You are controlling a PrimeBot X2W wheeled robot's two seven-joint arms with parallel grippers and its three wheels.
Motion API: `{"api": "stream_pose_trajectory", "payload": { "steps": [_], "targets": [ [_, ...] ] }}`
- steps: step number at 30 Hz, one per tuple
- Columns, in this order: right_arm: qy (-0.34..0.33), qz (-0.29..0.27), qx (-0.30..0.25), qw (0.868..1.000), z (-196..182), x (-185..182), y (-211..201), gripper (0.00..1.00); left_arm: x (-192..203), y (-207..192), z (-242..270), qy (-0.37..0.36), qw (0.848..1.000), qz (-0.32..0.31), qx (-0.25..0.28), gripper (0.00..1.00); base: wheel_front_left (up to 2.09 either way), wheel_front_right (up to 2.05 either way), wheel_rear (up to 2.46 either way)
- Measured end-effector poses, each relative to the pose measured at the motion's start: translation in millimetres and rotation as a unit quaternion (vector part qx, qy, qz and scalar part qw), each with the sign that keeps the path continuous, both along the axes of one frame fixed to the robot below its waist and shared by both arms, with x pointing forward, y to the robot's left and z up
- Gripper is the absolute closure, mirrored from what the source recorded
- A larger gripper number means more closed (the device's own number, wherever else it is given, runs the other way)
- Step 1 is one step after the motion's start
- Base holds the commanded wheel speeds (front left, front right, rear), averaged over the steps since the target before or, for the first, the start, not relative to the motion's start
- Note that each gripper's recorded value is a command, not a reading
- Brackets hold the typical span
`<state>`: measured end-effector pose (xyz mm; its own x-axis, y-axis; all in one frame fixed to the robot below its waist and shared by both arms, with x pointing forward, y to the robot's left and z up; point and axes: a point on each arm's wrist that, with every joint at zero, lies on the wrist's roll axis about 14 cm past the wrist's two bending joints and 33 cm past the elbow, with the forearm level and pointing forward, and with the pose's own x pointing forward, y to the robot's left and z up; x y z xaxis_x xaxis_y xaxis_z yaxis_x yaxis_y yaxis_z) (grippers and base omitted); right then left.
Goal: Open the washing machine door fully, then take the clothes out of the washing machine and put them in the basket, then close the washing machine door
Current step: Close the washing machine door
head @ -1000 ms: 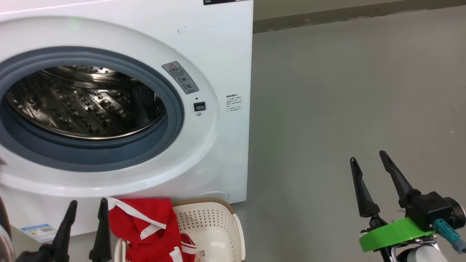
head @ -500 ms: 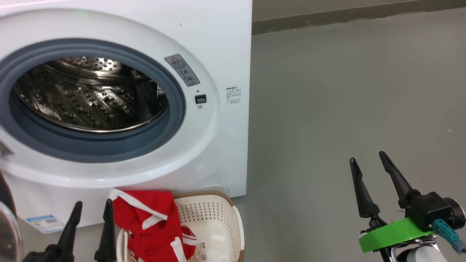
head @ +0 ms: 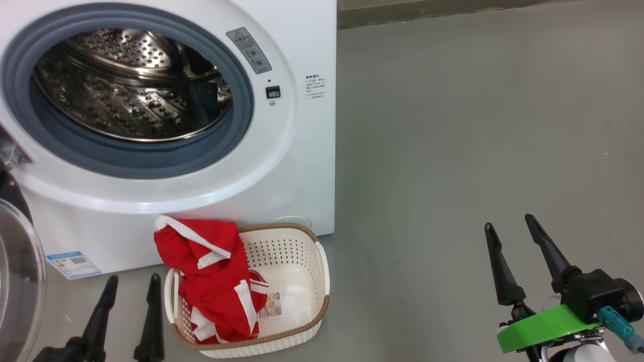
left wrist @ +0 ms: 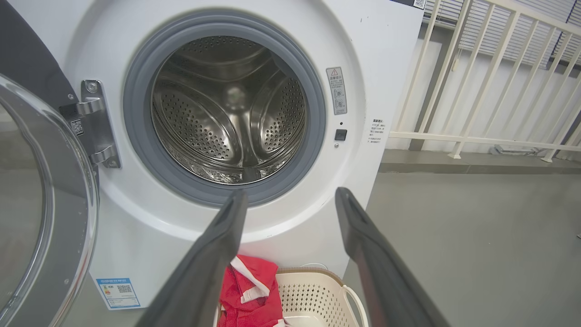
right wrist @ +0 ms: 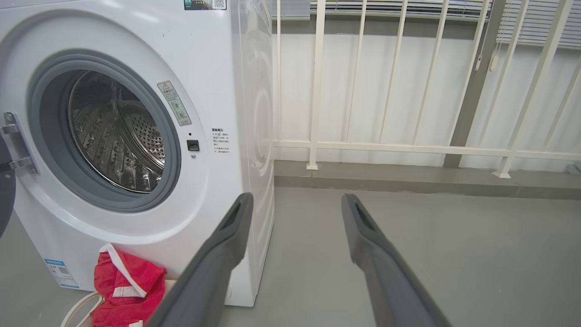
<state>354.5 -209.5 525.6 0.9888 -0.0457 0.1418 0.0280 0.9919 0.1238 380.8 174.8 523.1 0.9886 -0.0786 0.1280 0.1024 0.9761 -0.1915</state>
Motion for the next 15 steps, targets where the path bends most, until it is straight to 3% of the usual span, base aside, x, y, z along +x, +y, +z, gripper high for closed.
{"api": "stream_pose_trajectory", "payload": {
  "steps": [15],
  "targets": [
    [0.009,0.011,0.001,1.0,-6,4,7,0.0,-1,12,-4,0.007,1.0,0.027,0.006,0.0,-0.14,0.14,0.0]
  ]
}}
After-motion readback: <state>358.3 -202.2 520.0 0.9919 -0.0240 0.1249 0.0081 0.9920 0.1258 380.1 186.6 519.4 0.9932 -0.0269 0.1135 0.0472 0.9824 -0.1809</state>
